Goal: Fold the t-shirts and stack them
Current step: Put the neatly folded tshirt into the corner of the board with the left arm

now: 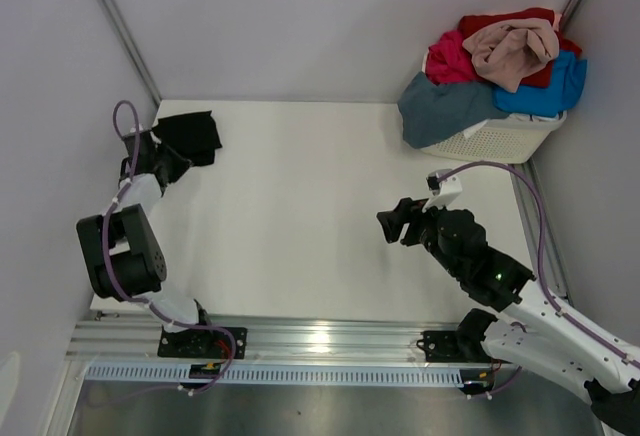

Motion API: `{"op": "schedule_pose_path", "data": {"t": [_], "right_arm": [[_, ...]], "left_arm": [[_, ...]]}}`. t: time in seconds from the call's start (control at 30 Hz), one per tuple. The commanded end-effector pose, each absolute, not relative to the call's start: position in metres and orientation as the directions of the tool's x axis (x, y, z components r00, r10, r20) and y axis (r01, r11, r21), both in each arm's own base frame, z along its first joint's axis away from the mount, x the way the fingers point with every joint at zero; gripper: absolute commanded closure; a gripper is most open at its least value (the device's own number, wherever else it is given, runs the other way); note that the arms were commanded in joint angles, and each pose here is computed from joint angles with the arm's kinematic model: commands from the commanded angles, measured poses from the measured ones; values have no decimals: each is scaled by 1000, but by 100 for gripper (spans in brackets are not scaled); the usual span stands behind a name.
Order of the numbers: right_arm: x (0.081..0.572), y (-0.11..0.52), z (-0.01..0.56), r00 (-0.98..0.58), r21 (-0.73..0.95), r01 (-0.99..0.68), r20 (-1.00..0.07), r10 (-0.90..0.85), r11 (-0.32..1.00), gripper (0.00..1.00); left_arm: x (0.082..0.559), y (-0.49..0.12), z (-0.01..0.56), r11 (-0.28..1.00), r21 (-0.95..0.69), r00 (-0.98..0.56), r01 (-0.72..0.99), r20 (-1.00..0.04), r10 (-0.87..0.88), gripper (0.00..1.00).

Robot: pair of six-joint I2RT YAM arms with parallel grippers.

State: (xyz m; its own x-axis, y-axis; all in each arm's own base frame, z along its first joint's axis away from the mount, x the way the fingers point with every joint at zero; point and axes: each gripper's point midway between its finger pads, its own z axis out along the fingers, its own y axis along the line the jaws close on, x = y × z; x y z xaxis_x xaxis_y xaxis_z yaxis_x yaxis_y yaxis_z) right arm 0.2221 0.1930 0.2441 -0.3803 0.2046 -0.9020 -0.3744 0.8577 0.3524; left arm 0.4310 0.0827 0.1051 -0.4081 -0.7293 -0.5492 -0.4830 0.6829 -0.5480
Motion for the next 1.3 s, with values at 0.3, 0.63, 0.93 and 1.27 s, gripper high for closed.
{"op": "schedule_pose_path", "data": {"t": [0.3, 0.63, 0.93, 1.27], "right_arm": [[216, 180, 255, -337, 319, -385, -922, 190, 866, 32], [214, 174, 254, -314, 280, -397, -936, 158, 874, 31], [212, 178, 251, -322, 255, -437, -940, 115, 863, 30], [210, 183, 258, -317, 264, -464, -941, 120, 846, 30]], "left_arm": [[471, 57, 194, 988, -108, -228, -108, -965, -131, 79], [471, 35, 193, 770, 634, -299, -70, -750, 590, 80], [443, 56, 156, 607, 779, -502, -157, -592, 630, 80], [431, 75, 129, 544, 828, -680, -135, -477, 557, 2]]}}
